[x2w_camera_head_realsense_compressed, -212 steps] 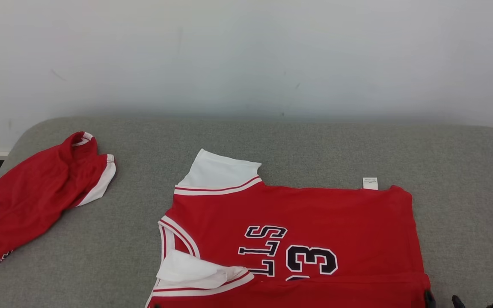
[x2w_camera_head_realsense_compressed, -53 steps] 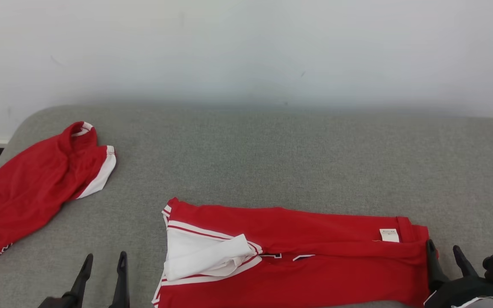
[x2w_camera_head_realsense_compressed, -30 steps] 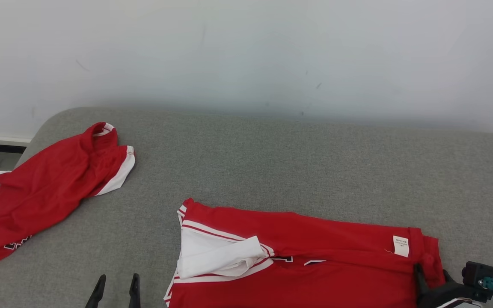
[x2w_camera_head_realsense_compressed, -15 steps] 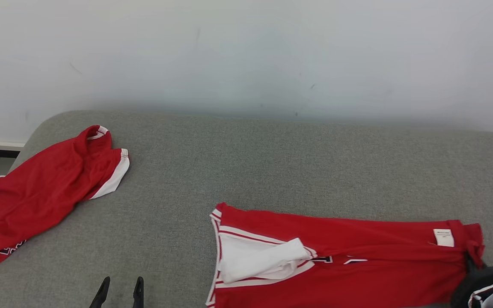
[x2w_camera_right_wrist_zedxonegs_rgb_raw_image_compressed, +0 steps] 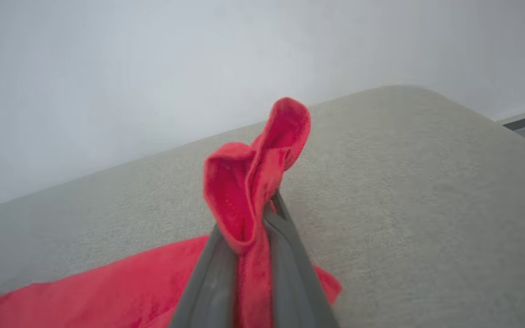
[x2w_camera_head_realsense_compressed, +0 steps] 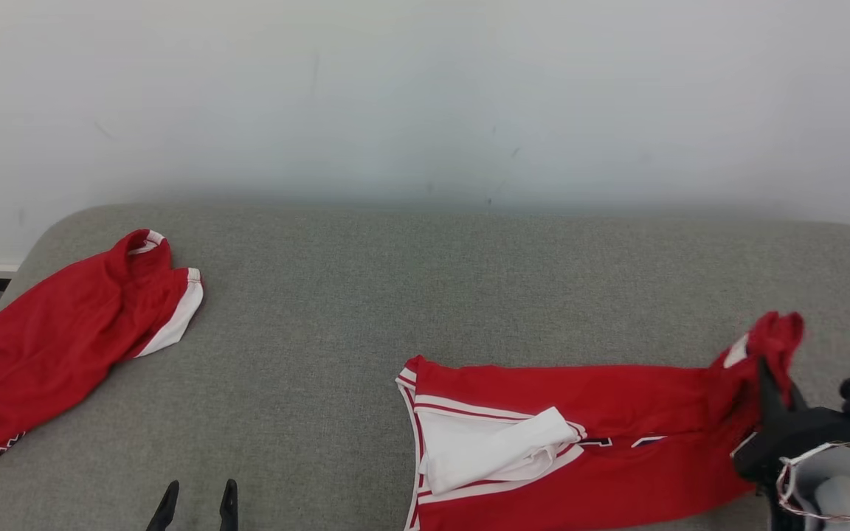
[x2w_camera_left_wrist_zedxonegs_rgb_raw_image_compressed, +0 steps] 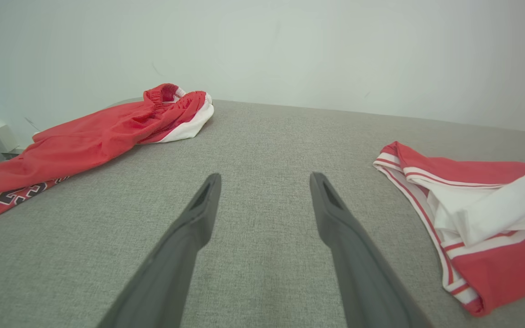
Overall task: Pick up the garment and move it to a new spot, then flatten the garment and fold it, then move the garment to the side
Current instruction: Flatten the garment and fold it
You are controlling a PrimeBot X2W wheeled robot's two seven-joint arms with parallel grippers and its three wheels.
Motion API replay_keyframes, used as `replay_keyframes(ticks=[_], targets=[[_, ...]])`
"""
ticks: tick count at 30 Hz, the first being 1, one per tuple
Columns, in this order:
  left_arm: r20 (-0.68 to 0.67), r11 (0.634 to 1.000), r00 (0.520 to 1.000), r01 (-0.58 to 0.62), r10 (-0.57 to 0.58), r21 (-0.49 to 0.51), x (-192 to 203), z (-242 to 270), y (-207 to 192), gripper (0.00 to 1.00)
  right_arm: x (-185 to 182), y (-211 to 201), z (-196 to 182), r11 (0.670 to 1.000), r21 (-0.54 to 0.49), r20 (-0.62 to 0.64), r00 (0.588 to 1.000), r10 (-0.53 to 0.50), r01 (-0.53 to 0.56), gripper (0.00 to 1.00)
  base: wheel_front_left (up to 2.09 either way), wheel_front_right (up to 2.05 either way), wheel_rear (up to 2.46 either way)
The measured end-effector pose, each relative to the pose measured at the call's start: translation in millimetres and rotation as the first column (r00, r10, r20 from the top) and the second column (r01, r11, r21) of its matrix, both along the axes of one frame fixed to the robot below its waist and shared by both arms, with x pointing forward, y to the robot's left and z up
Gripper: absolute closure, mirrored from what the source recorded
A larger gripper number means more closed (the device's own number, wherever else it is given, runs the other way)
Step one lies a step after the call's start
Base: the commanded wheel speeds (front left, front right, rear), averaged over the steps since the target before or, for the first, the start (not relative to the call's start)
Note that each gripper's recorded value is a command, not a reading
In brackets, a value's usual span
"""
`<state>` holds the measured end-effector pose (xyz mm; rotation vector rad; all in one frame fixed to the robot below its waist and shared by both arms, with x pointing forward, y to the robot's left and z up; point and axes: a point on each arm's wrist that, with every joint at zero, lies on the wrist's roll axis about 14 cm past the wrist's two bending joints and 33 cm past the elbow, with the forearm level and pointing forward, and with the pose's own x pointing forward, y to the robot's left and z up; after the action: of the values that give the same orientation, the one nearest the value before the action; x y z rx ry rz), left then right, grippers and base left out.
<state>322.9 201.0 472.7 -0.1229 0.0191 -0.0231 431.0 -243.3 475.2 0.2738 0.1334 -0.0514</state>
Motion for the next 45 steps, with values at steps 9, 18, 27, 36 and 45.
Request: replay_keyframes(ticks=[9,18,27,36,45], targets=[[0.003,1.000,1.000,-0.010,0.010,0.007,0,1,4,0.00,-8,116,25,0.940,0.193,0.066,0.959,0.275,-0.283,1.00,0.00,0.00,0.00],[0.001,0.999,0.999,-0.038,0.038,0.006,-4,0,10,0.00,-20,211,34,0.845,0.250,0.096,0.881,0.463,-0.472,1.00,0.00,0.00,0.00],[0.001,0.998,0.998,-0.056,0.056,0.006,-7,0,14,0.00,-34,268,12,0.775,0.206,0.031,0.795,0.606,-0.598,1.00,0.00,0.00,0.00],[-0.001,0.998,0.998,-0.070,0.070,0.001,-6,0,17,0.00,-44,278,-21,0.761,0.155,-0.058,0.763,0.644,-0.630,0.73,0.00,0.00,0.00],[0.000,0.998,0.998,-0.066,0.066,-0.002,-3,0,16,0.00,-23,269,4,0.792,0.183,0.023,0.808,0.589,-0.582,0.00,0.00,0.00,0.00]])
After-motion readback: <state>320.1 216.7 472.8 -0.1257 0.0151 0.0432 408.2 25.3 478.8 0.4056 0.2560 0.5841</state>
